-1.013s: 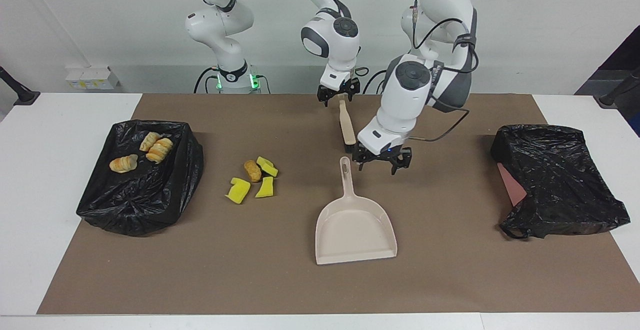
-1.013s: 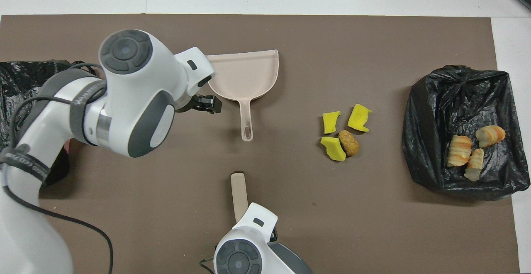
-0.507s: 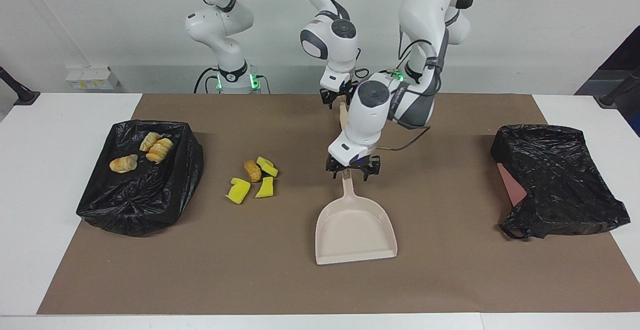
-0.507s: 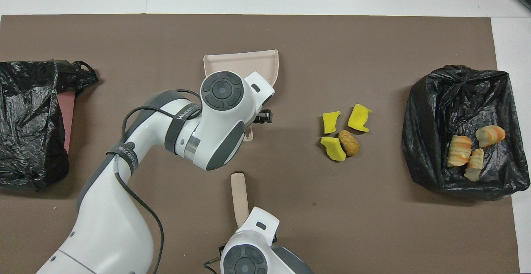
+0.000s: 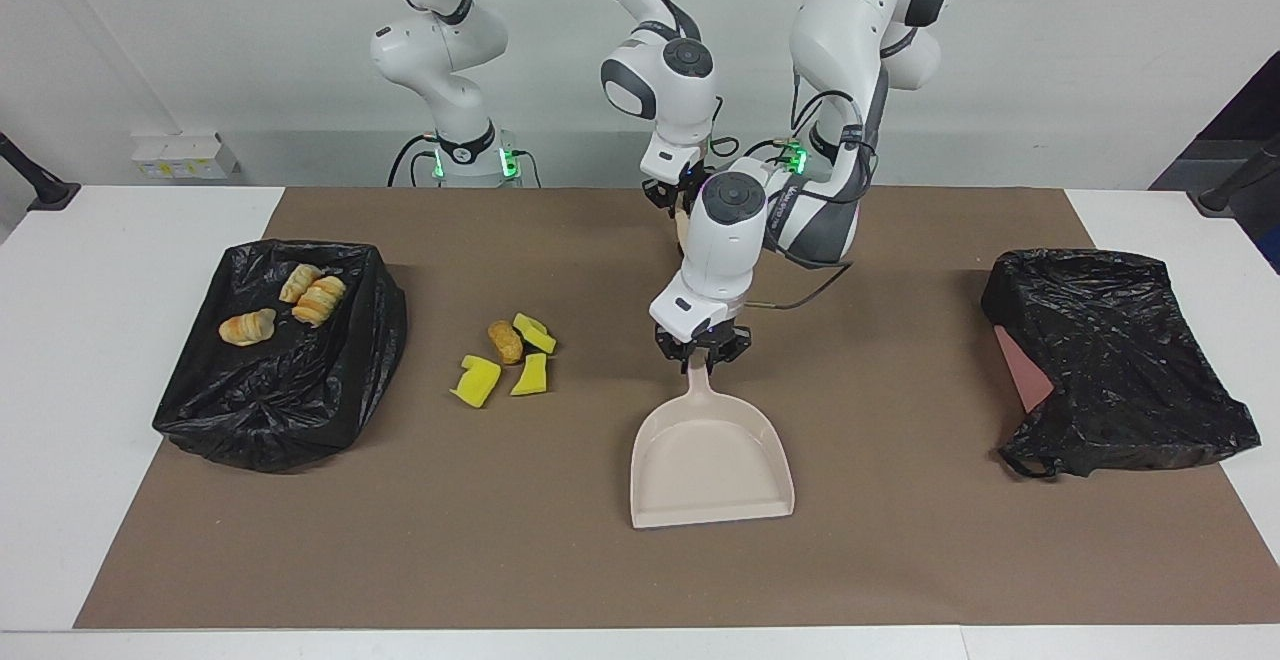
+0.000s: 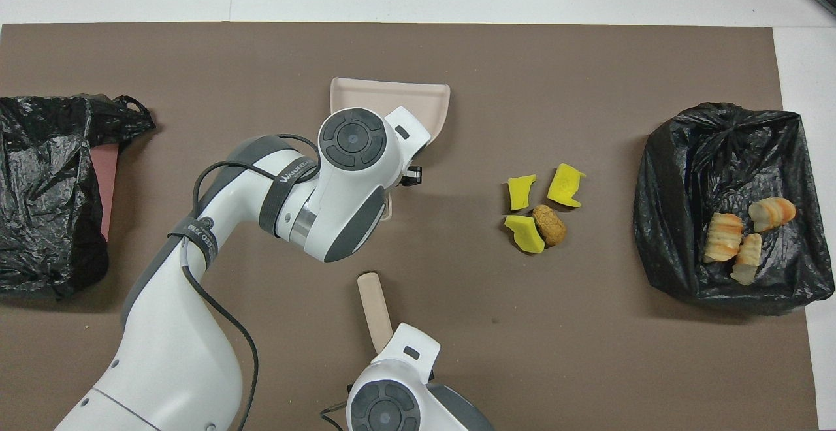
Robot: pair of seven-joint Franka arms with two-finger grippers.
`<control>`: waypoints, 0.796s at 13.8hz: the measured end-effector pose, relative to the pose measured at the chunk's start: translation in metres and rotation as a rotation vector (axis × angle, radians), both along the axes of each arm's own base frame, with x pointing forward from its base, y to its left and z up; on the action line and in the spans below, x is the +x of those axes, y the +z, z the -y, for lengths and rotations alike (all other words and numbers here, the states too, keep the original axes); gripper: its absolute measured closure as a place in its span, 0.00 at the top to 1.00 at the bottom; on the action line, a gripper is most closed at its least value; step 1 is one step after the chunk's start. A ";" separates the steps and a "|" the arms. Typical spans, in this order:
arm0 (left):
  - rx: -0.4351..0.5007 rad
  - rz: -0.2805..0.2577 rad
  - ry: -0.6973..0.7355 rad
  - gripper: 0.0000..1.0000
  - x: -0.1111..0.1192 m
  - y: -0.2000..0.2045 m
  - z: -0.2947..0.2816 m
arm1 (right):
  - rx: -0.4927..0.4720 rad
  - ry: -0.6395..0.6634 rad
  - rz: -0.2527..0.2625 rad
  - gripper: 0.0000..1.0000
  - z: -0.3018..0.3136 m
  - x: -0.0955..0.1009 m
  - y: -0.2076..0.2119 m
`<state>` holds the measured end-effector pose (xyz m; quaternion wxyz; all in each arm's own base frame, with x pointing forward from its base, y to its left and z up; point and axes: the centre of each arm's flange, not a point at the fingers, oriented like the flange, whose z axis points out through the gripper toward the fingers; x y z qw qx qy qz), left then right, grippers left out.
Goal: Sweep and dump trash in bin
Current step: 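Grasp the dustpan handle with the left gripper while the right gripper grasps the brush, then sweep sponges and potato into dustpan with the right gripper while the left gripper holds it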
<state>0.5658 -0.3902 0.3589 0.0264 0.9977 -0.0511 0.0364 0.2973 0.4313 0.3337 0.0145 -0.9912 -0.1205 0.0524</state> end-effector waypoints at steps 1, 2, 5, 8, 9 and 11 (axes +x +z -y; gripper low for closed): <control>0.000 0.001 0.001 0.32 0.000 0.002 -0.001 | -0.011 -0.005 -0.004 0.26 0.003 0.003 0.003; 0.002 0.000 0.002 0.32 -0.001 0.007 -0.002 | -0.029 -0.017 -0.006 0.26 0.011 0.008 0.011; 0.024 -0.008 -0.024 0.32 -0.001 0.033 -0.017 | -0.084 -0.037 -0.011 0.26 0.054 0.035 0.046; 0.061 -0.026 -0.210 0.32 0.009 0.061 -0.057 | -0.121 -0.093 -0.004 0.26 0.113 0.066 0.084; 0.071 -0.033 -0.282 0.32 0.014 0.066 -0.074 | -0.125 -0.119 0.003 0.26 0.133 0.077 0.094; 0.084 -0.053 -0.378 0.32 0.017 0.066 -0.104 | -0.172 -0.166 0.044 0.26 0.180 0.103 0.107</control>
